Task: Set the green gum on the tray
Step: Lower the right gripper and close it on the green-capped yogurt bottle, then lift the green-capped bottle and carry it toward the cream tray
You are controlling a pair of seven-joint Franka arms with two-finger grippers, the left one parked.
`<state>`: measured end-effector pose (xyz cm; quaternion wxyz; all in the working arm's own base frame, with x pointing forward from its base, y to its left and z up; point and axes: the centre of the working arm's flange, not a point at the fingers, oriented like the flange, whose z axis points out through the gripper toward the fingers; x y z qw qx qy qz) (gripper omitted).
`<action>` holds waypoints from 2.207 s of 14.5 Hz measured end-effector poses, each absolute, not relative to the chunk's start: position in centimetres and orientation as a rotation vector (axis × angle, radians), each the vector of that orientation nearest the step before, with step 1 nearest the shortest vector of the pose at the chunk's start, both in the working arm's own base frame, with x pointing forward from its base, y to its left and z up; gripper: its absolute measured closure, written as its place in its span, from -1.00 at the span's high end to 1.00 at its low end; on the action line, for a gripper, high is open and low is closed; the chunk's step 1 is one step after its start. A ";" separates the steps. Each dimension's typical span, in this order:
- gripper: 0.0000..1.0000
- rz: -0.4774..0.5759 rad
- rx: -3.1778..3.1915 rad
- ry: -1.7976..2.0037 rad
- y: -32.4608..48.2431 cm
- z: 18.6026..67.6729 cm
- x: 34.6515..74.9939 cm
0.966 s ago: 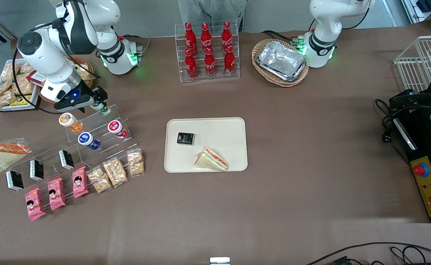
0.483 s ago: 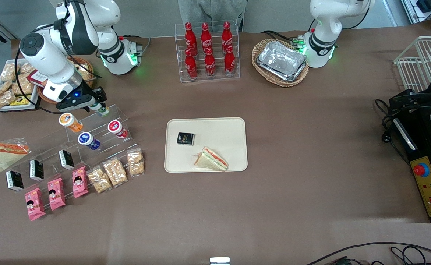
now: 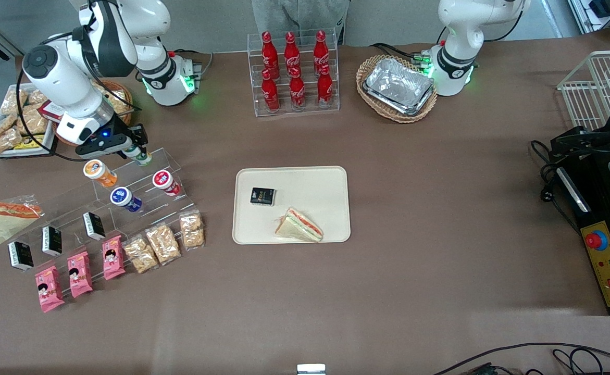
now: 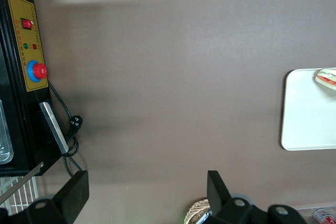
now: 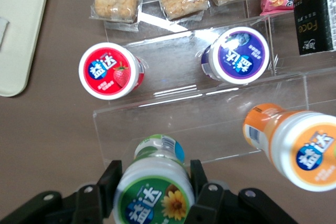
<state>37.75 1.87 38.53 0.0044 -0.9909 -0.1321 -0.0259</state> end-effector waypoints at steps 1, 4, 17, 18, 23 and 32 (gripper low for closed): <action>0.17 -0.067 -3.103 -0.407 1.9 39.3 38.2; 0.17 -0.039 -3.102 -0.388 2.0 42.5 39.8; 0.17 0.122 -3.039 -0.067 8.4 56.4 48.3; 0.17 0.138 -3.042 -0.026 10.3 56.1 48.3; 0.17 0.117 -3.045 0.211 22.1 54.5 46.6; 0.17 -0.073 -3.133 0.359 34.3 39.5 42.5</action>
